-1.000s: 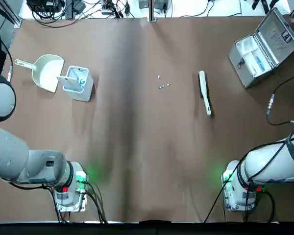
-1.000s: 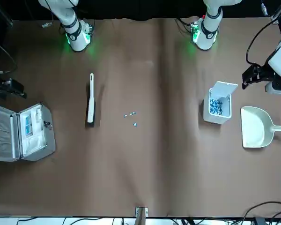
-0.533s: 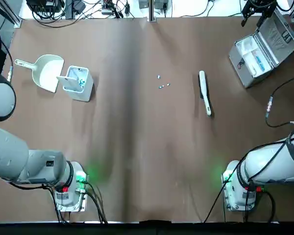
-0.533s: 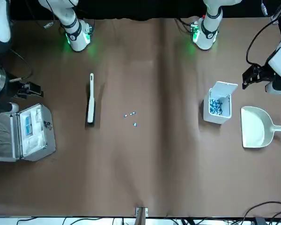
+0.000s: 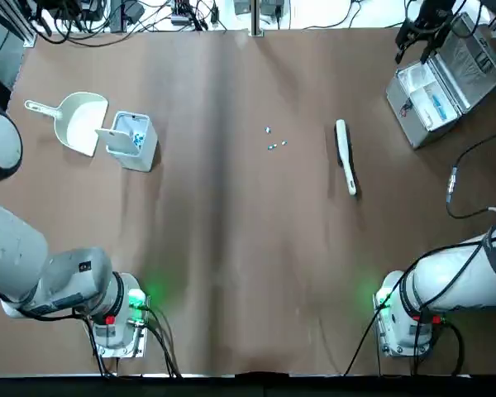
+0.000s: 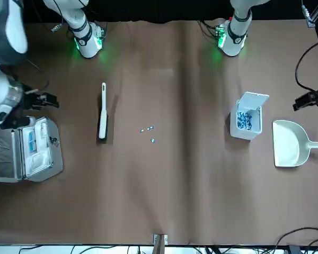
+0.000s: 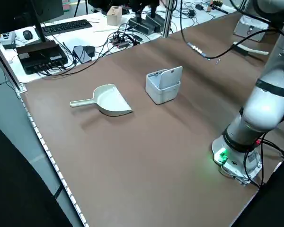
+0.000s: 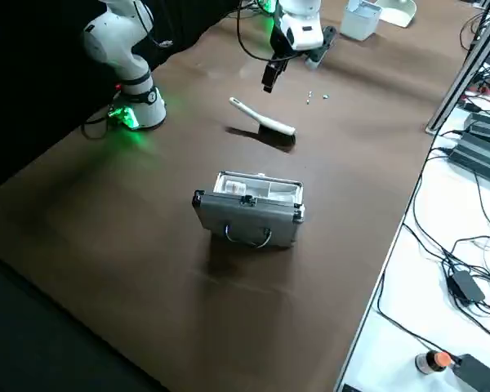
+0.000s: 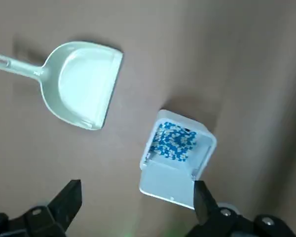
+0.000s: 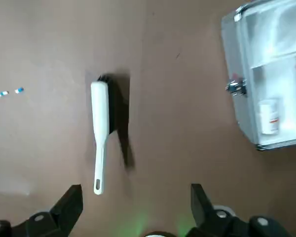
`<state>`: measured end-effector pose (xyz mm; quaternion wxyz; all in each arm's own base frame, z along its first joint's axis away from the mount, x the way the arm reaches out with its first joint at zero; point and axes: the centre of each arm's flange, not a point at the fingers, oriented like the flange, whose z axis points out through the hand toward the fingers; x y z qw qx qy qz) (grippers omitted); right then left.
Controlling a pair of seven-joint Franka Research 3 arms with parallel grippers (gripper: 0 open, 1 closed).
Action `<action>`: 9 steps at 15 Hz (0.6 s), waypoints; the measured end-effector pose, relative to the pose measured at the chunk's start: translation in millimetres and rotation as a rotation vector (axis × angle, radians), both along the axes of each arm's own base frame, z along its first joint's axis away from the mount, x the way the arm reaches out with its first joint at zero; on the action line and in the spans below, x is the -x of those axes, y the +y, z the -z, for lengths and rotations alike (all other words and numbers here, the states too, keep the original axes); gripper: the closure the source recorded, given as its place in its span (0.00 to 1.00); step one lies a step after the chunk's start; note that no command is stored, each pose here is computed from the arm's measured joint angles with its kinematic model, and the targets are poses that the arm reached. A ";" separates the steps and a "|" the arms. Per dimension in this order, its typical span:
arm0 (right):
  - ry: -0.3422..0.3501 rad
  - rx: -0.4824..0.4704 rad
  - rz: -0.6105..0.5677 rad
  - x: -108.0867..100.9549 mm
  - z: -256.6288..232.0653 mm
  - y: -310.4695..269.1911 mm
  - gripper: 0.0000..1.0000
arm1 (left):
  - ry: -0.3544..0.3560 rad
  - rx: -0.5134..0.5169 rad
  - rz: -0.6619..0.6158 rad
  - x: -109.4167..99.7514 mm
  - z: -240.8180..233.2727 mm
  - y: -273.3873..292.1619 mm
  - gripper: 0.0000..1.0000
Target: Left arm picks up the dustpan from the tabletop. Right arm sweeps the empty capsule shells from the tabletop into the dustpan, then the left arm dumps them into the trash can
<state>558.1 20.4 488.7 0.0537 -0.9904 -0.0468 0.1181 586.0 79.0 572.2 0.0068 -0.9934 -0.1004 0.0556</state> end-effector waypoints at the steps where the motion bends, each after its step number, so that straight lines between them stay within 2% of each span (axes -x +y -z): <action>1: 0.018 0.000 -0.009 6.5 12.2 5.9 0.04 | 0.014 0.003 -0.028 -1.2 8.3 14.2 0.00; 5: 0.078 0.010 -0.046 29.3 59.4 35.8 0.04 | 0.056 0.015 -0.121 -1.0 35.5 66.2 0.00; 9: 0.050 0.040 -0.045 50.3 115.6 81.1 0.04 | 0.077 0.020 -0.207 -0.5 57.7 102.1 0.00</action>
